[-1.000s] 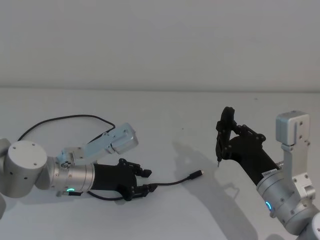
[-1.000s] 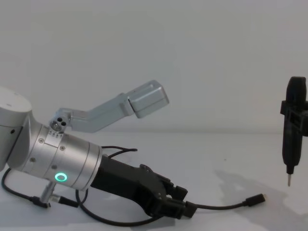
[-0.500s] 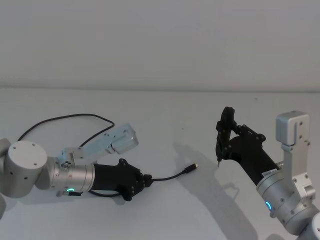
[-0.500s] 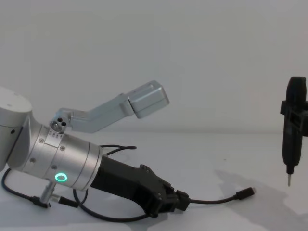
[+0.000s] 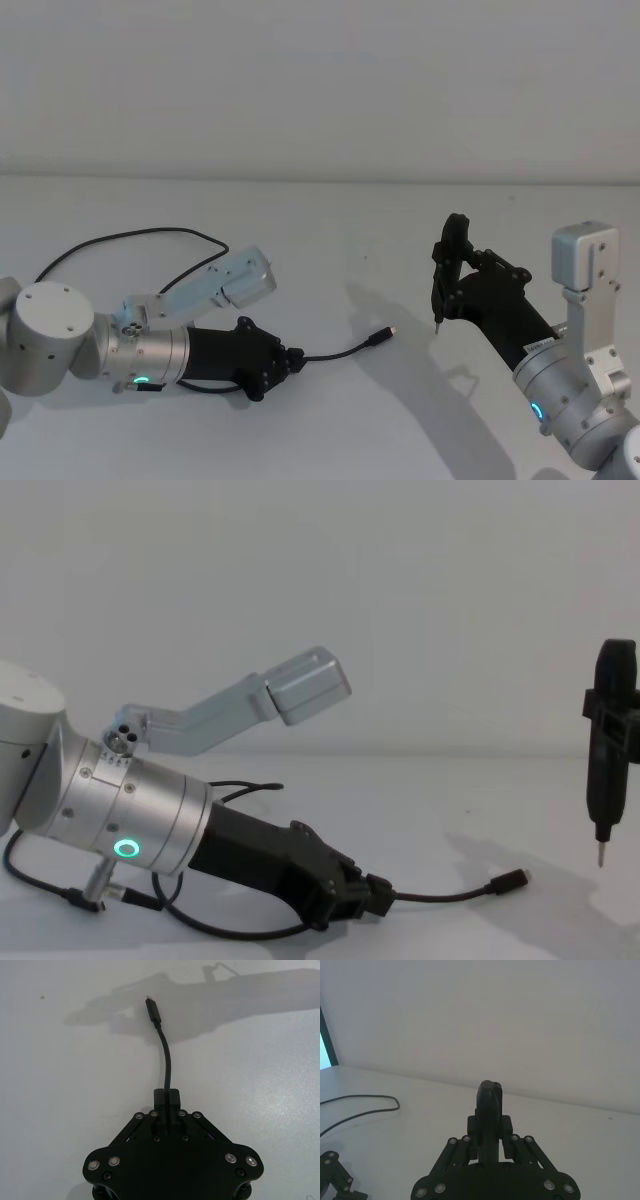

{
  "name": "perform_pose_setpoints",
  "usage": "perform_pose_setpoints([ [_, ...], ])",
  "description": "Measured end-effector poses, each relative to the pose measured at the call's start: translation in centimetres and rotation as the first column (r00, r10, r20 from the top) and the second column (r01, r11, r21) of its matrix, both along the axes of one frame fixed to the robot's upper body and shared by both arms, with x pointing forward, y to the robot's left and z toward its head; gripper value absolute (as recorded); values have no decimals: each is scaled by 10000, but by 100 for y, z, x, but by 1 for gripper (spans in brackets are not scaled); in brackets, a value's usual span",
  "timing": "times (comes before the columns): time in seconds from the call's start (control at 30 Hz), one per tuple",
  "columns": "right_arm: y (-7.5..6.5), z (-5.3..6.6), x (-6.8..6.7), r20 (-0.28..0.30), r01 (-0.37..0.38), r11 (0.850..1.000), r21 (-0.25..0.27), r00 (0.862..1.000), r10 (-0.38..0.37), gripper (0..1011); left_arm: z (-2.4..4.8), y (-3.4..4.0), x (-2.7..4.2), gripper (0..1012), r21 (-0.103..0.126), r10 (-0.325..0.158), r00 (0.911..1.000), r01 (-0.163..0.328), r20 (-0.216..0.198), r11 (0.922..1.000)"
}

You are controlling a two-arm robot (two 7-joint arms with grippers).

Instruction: Pick up the data cable with the one hand.

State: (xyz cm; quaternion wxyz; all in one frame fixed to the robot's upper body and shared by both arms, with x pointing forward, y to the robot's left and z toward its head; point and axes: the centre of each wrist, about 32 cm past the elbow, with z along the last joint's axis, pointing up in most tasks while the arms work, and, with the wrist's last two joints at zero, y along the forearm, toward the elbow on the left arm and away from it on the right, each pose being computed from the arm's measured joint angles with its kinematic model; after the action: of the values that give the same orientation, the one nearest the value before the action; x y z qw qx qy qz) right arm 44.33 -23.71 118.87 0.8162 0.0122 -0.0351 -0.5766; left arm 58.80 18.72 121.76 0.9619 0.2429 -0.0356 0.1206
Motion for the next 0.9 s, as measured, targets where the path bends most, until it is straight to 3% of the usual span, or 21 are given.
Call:
perform_pose_setpoints([
  [0.13, 1, 2, 1, 10, 2, 10000, 4, 10000, -2, 275, 6, 4, -7, 40, -100, 21, 9999, -20, 110, 9999],
  [0.3, 3, 19, 9, 138, -9, 10000, 21, 9999, 9, 274, 41, 10, -22, 41, -414, 30, 9991, -13, 417, 9991],
  [0.63, 5, 127, 48, 870, -42, 10000, 59, 9962, 37, 275, 205, 16, -57, 41, -1156, -64, 9946, 184, 1033, 9931],
  [0.9, 3, 228, 72, 1489, -21, 10000, 22, 9888, 18, 275, 289, 22, -79, 40, -1434, -132, 9921, 311, 1244, 9892],
])
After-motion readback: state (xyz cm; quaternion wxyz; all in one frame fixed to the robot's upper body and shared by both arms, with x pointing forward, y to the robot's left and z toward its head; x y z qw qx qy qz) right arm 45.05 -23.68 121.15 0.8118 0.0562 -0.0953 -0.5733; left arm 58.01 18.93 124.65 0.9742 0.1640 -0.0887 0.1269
